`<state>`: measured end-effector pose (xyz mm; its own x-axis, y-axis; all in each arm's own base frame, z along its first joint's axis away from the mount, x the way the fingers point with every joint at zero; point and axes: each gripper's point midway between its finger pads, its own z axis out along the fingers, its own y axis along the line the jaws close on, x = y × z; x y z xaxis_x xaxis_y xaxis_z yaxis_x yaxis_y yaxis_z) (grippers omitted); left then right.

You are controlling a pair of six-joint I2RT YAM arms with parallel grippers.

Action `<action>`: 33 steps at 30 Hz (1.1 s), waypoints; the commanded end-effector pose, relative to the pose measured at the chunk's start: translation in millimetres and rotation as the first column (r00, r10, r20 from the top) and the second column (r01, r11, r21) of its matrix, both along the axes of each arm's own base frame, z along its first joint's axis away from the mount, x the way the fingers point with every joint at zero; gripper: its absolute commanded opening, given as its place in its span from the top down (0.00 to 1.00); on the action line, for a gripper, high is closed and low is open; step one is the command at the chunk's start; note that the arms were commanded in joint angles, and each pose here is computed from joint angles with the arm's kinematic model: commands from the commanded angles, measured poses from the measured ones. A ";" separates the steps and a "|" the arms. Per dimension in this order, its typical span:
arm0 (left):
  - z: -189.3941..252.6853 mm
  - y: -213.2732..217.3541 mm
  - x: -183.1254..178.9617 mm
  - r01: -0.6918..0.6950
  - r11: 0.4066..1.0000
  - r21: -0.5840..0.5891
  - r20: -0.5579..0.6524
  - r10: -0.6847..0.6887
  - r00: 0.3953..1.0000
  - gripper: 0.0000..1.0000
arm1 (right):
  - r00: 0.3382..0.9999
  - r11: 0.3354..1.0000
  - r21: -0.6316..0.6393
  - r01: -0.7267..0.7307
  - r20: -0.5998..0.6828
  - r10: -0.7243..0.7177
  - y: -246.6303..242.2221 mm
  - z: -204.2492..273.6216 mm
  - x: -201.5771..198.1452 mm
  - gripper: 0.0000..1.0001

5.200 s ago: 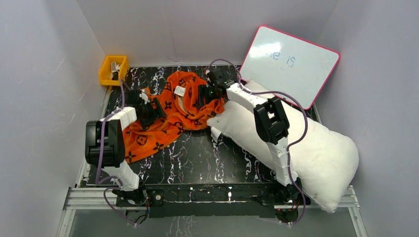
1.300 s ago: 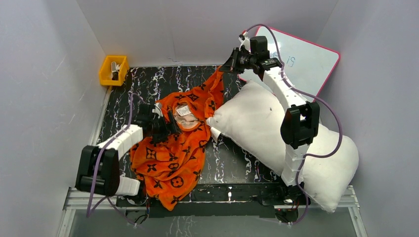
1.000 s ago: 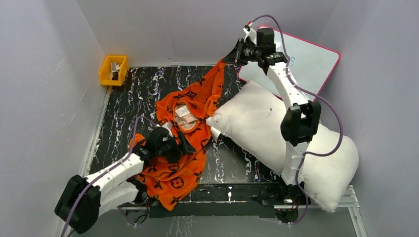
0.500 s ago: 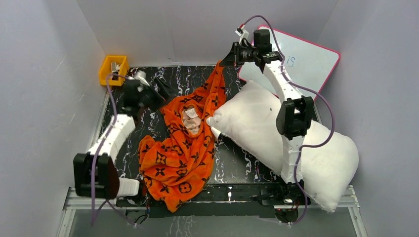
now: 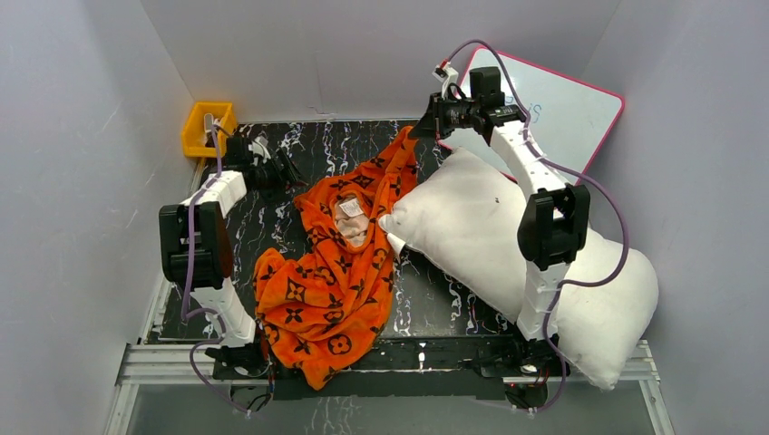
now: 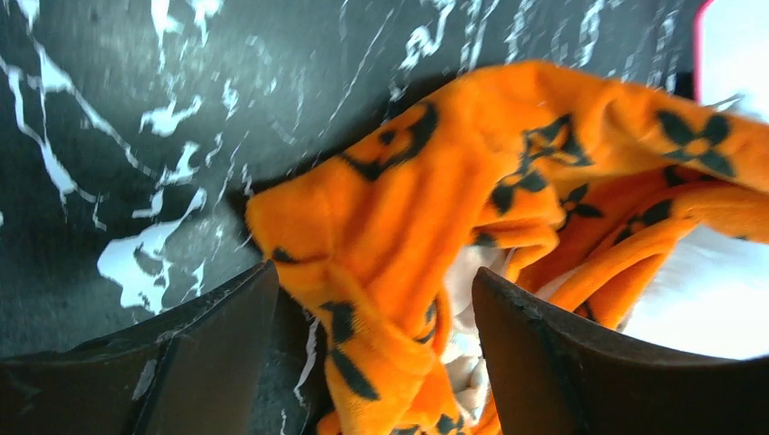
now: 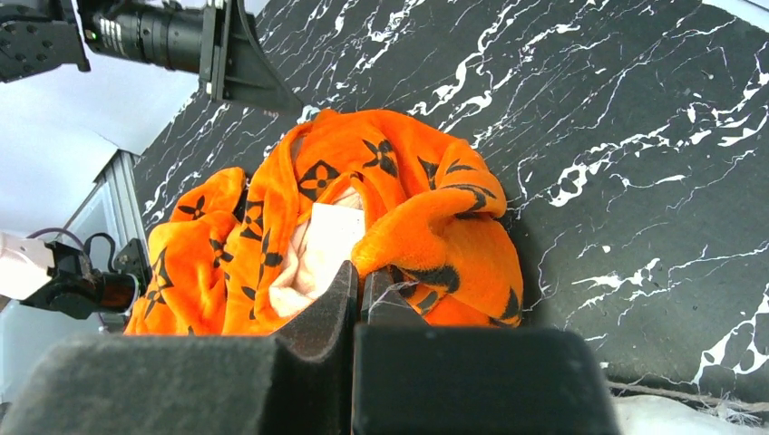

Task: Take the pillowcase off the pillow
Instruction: Adjust the pillowcase at the center of the board.

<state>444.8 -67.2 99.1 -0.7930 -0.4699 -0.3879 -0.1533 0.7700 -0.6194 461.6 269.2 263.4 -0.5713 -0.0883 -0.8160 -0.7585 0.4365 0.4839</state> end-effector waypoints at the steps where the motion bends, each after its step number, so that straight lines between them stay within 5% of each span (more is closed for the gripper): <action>1: -22.6 0.5 -24.0 0.016 1.000 0.020 -0.063 -0.015 0.998 0.24 | 0.994 1.000 0.021 0.006 0.108 -0.008 -4.4 28.2 -3.0 1.00; 10: -62.7 2.2 -16.8 -0.118 0.993 -0.027 -0.092 0.115 0.989 0.23 | 0.994 0.998 0.066 0.022 0.103 -0.028 -4.8 30.7 -12.3 1.00; 18: -53.5 3.0 31.7 -0.283 0.941 -0.183 0.021 0.292 0.956 0.25 | 0.995 0.996 0.087 0.017 0.092 -0.025 -3.1 33.1 -15.9 1.00; 20: -44.7 -6.8 43.4 -0.241 0.939 -0.246 0.037 0.257 0.966 0.35 | 0.995 0.996 0.084 0.022 0.094 -0.029 -3.8 33.8 -16.1 1.00; 26: -1.2 -19.3 57.9 -0.121 0.942 -0.312 0.136 0.170 0.976 1.00 | 0.993 0.997 0.061 0.039 0.110 -0.045 -7.2 35.0 -15.2 1.00; 33: 73.2 27.9 73.9 -0.162 0.970 -0.181 0.334 0.216 0.918 1.00 | 0.990 0.997 0.071 0.034 0.133 -0.043 -6.7 45.9 -15.0 1.00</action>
